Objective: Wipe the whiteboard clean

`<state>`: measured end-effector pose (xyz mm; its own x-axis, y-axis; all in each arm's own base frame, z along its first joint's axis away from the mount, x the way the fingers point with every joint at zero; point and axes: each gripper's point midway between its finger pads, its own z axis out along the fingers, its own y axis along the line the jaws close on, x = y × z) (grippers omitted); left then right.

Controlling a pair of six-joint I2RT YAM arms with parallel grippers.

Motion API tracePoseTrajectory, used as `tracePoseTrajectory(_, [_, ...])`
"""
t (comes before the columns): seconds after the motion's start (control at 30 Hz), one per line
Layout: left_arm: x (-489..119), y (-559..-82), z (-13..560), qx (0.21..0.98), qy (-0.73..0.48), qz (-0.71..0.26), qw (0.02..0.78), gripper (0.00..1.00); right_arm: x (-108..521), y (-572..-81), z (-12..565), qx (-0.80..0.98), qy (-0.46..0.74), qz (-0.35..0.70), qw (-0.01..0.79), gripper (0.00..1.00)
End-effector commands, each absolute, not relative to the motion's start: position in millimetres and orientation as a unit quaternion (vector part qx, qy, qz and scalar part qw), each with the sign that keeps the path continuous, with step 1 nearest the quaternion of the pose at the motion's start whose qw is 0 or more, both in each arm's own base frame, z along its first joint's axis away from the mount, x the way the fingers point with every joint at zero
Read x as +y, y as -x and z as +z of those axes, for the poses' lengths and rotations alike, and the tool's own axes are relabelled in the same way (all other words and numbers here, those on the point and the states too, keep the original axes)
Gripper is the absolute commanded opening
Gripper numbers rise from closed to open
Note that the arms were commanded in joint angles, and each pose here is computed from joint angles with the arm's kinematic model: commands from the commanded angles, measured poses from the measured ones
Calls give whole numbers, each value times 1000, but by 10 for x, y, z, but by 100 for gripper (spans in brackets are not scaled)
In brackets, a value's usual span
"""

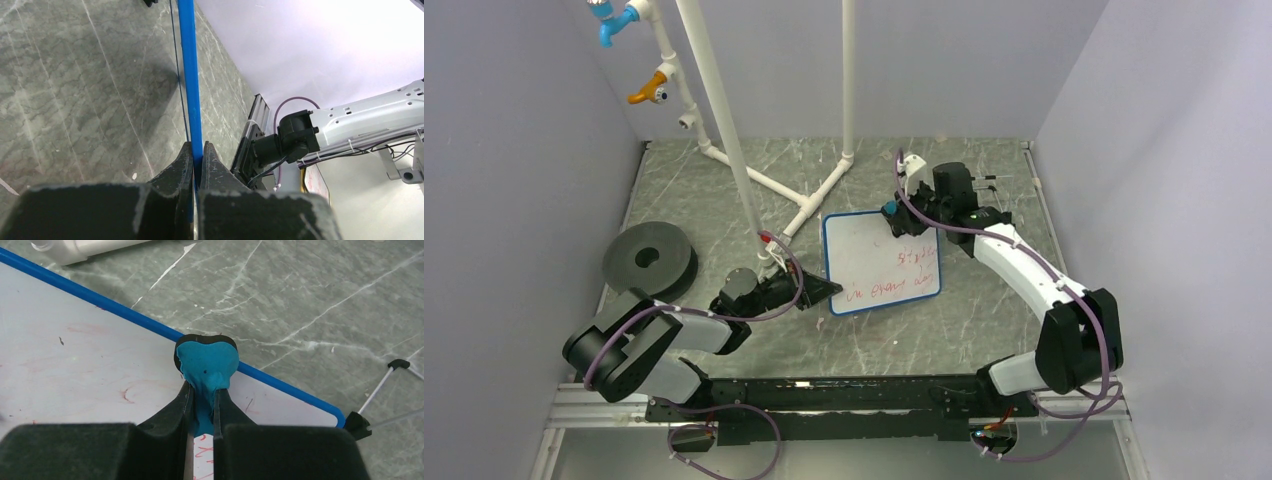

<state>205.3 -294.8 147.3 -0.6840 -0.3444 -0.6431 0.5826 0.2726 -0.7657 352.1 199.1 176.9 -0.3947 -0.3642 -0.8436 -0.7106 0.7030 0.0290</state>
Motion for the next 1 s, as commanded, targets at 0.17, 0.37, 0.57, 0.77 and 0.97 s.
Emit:
tracePoseTrajectory(0.17, [-3057, -1969, 2269, 578, -160, -653, 462, 0, 2663, -3199, 1940, 757, 436, 226, 430, 0])
tracePoseTrajectory(0.37, [-3024, -1993, 2225, 591, -160, -635, 471, 0, 3120, -2668, 1874, 699, 552, 244, 382, 0])
tracePoseTrajectory(0.57, [-2964, -1992, 2249, 593, -160, -621, 487, 0, 2570, -3146, 1649, 766, 473, 153, 406, 0])
tracePoseTrajectory(0.77, [-2939, -1980, 2266, 594, -165, -613, 495, 0, 1865, -3342, 1396, 818, 384, 107, 414, 0])
tracePoseTrajectory(0.97, [-2948, -1978, 2268, 593, -169, -613, 495, 0, 1938, -2948, 1206, 788, 454, 156, 386, 0])
